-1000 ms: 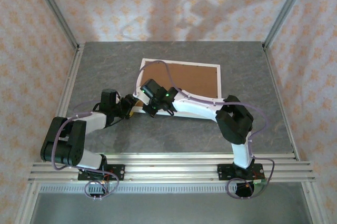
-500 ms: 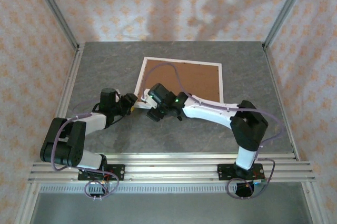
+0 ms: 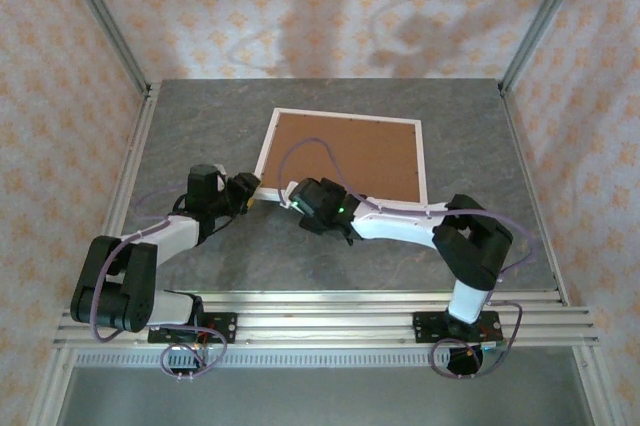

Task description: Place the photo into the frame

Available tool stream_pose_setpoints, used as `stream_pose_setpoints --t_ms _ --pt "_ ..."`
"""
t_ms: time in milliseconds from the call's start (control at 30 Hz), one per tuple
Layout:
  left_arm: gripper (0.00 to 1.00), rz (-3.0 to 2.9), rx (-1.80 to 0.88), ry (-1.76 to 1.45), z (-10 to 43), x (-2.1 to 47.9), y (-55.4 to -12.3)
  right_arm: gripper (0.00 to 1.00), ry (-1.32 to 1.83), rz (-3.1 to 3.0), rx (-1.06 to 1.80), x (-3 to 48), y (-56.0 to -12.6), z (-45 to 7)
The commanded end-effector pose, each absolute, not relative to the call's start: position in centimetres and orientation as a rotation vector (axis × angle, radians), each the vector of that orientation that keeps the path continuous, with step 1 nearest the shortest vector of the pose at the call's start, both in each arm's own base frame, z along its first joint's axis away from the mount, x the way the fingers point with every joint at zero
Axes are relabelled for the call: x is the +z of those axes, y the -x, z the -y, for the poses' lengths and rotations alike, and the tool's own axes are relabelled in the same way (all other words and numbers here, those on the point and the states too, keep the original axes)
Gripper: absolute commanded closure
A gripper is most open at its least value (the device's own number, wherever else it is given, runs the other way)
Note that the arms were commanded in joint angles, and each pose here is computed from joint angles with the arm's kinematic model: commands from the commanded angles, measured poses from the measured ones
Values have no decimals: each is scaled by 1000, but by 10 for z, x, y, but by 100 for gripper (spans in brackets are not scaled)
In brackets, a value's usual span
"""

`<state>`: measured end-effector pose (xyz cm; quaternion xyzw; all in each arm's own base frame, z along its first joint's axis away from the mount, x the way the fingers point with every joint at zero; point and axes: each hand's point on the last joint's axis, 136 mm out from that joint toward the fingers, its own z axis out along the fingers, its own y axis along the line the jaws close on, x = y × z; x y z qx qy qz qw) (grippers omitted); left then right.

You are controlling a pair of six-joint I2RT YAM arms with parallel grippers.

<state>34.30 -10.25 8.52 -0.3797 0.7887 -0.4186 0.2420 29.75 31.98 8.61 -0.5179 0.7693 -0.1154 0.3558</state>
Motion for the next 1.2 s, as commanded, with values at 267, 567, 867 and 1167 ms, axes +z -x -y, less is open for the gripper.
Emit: stream_pose_setpoints --t_ms 267,567,867,1167 --pt "56 -2050 -1196 965 104 129 -361 31 1296 -1793 -571 99 -326 -310" --pt "54 -2042 -1224 943 108 139 -364 78 1324 -1723 -608 109 -328 -310" --pt "0 -2085 -1141 904 102 151 -367 100 1318 -1794 -495 170 -327 -316" --pt "0 -2051 -1026 934 68 165 -360 100 1263 -2025 -178 253 -332 -304"
